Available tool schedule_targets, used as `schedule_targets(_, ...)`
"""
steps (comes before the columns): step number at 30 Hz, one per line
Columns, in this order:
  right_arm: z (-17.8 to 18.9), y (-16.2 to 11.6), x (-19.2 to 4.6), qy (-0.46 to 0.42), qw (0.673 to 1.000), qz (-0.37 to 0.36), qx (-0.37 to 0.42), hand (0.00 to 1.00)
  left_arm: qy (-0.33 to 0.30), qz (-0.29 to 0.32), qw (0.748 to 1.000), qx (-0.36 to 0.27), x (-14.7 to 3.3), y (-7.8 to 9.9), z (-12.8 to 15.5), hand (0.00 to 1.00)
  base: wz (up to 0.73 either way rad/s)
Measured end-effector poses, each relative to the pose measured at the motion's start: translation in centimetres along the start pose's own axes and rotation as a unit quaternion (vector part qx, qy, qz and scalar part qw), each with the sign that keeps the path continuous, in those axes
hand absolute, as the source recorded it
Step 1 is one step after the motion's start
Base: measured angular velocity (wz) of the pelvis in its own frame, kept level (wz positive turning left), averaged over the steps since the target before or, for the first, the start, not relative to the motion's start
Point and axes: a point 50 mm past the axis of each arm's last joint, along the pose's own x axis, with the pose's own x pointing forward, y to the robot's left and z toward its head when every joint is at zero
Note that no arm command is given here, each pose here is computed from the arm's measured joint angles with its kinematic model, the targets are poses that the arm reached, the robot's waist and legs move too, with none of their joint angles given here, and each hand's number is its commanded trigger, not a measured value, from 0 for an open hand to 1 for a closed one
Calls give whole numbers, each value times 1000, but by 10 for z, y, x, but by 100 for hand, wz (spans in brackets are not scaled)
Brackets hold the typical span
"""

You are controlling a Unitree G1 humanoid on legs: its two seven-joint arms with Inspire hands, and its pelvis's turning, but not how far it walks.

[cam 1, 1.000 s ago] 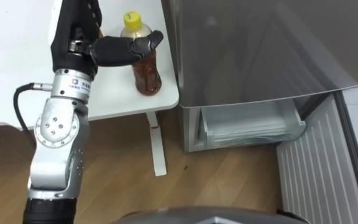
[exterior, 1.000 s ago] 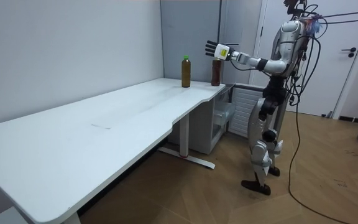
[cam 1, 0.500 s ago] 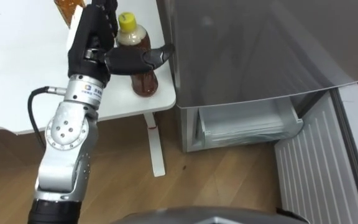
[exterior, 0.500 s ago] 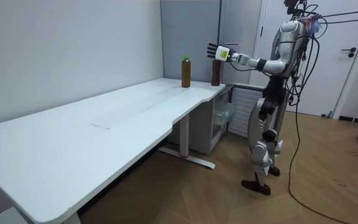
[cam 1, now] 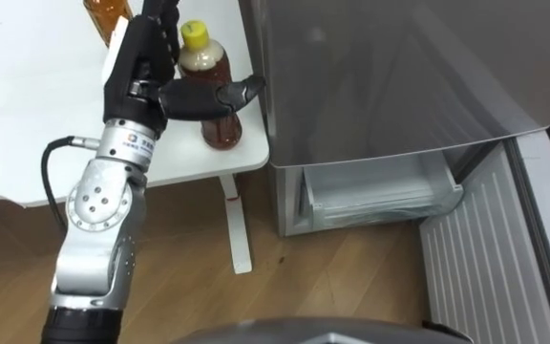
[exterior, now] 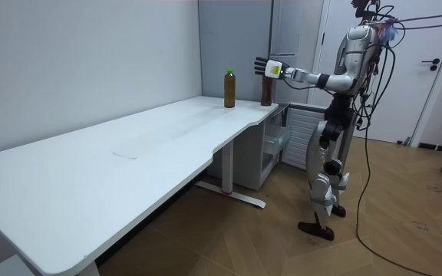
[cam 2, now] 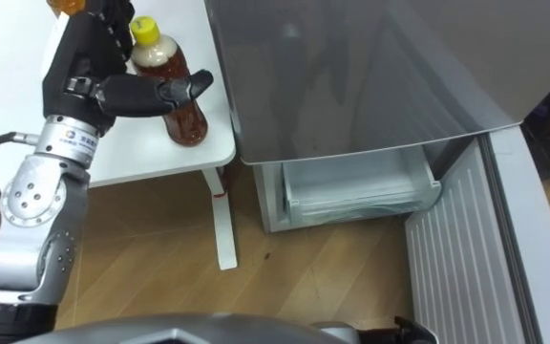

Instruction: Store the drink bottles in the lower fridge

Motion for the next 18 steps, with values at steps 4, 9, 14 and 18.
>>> schedule_targets(4,1,0,0,-2,1000,1,-3,0,15,1,1000,-1,0,0,-5,0,0)
schedule_targets(9,3,0,0,-5,1000,1,-12,0,15,3,1000,0,0,2,-4,0,0)
schedule_targets(14,2,1,0,-6,1000,-2,-11,0,16,4,1000,14,0,2,-5,0,0)
schedule_targets(18,2,1,0,-7,1000,-5,-11,0,16,7,1000,24,0,2,-4,0,0)
